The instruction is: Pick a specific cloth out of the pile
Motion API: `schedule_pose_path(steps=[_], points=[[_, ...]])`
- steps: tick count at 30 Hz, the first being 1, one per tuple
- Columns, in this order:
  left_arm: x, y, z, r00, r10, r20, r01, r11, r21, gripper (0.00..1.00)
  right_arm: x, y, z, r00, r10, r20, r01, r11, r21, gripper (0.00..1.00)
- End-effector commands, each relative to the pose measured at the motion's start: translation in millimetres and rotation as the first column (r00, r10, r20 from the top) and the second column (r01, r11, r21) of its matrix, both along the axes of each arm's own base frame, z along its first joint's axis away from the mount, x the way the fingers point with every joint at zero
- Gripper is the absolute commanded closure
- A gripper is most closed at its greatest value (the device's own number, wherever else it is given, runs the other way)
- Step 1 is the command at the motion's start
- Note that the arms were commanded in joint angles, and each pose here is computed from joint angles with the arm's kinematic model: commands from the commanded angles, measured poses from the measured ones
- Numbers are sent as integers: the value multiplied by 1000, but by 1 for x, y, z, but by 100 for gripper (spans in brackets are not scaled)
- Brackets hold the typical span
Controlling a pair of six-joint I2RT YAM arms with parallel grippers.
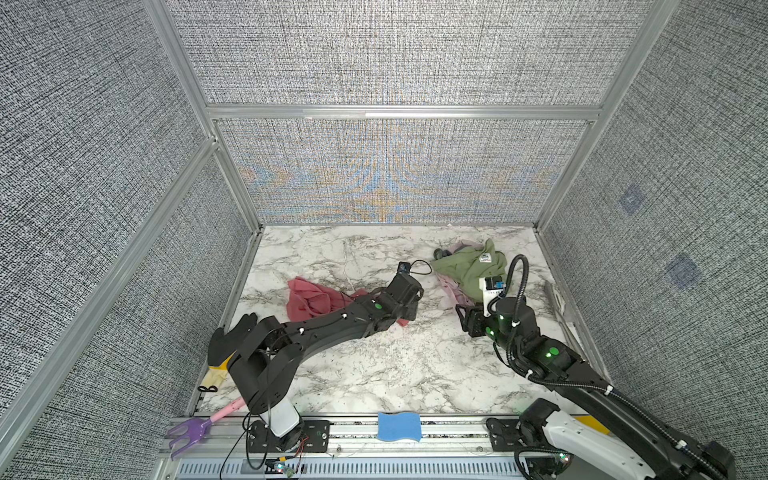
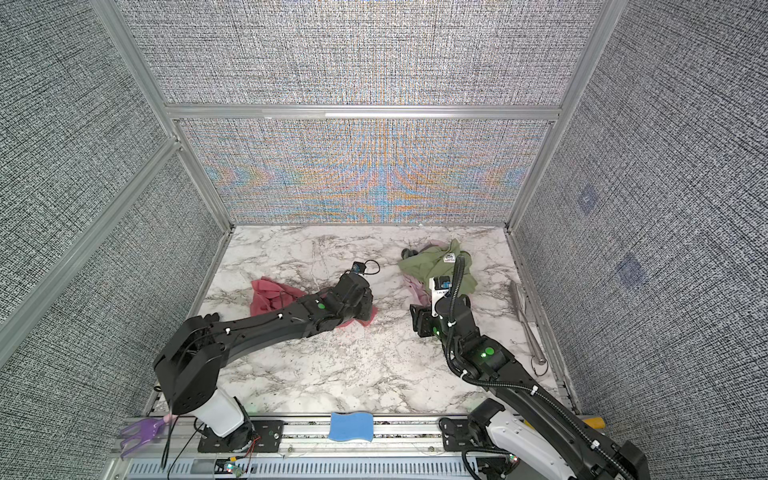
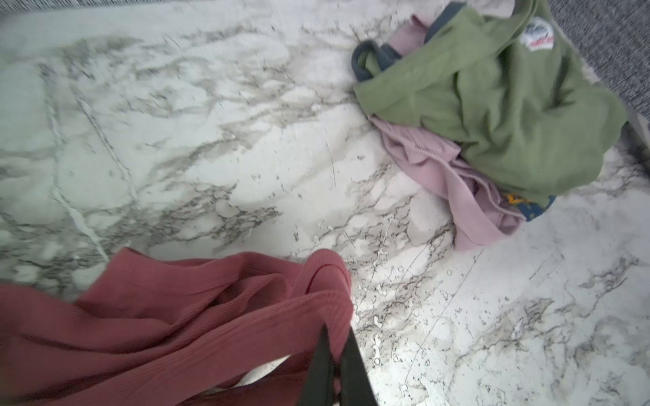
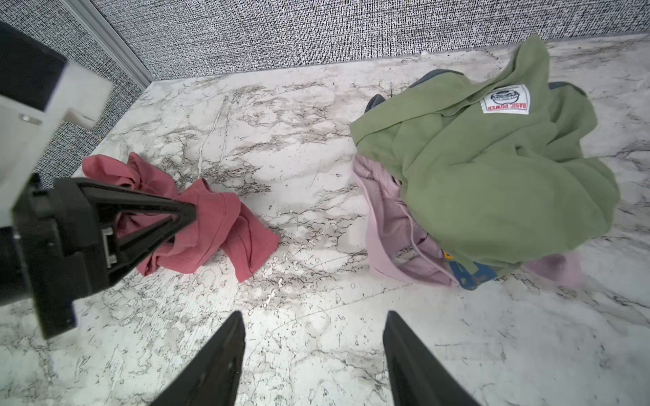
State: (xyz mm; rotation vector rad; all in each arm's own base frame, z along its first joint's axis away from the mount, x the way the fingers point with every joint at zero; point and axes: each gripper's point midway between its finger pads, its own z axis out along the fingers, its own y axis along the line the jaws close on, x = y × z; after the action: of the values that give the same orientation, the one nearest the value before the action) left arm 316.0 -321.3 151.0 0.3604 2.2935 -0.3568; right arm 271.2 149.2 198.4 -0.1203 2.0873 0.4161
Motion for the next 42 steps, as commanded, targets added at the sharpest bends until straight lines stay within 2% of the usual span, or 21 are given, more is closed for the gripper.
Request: schedule_pose_path(steps=[1, 6, 12, 17, 22, 27, 30, 37, 42], points=[[10, 23, 14, 996, 59, 67, -63, 997, 54, 100, 3, 0, 4, 1000, -5, 9, 5, 1000, -6, 36], [20, 56, 34, 986, 126, 112, -134, 989, 59, 100, 5, 3, 10, 1000, 6, 17, -6, 1000, -4, 36], [33, 119, 72, 948, 254, 192, -259, 966, 3, 100, 10, 9, 18, 999, 23, 25, -23, 1000, -11, 36], [37, 192, 104, 875, 396, 280, -395, 917, -61, 100, 16, 16, 22, 999, 41, 30, -40, 999, -13, 36], [36, 261, 107, 798, 532, 282, -534, 842, -78, 100, 20, 24, 25, 997, 68, 29, -68, 998, -10, 36], [38, 307, 83, 742, 630, 227, -633, 771, -73, 100, 24, 29, 28, 996, 87, 29, -87, 996, -15, 36], [40, 319, 57, 737, 655, 168, -658, 752, -46, 100, 24, 32, 29, 995, 101, 26, -100, 995, -14, 36], [41, 346, 0, 686, 725, 62, -726, 688, 1, 100, 19, 31, 26, 994, 104, 16, -104, 995, -2, 36], [38, 353, -22, 661, 750, 6, -750, 661, -9, 100, 16, 28, 22, 995, 101, 13, -101, 995, -6, 35]])
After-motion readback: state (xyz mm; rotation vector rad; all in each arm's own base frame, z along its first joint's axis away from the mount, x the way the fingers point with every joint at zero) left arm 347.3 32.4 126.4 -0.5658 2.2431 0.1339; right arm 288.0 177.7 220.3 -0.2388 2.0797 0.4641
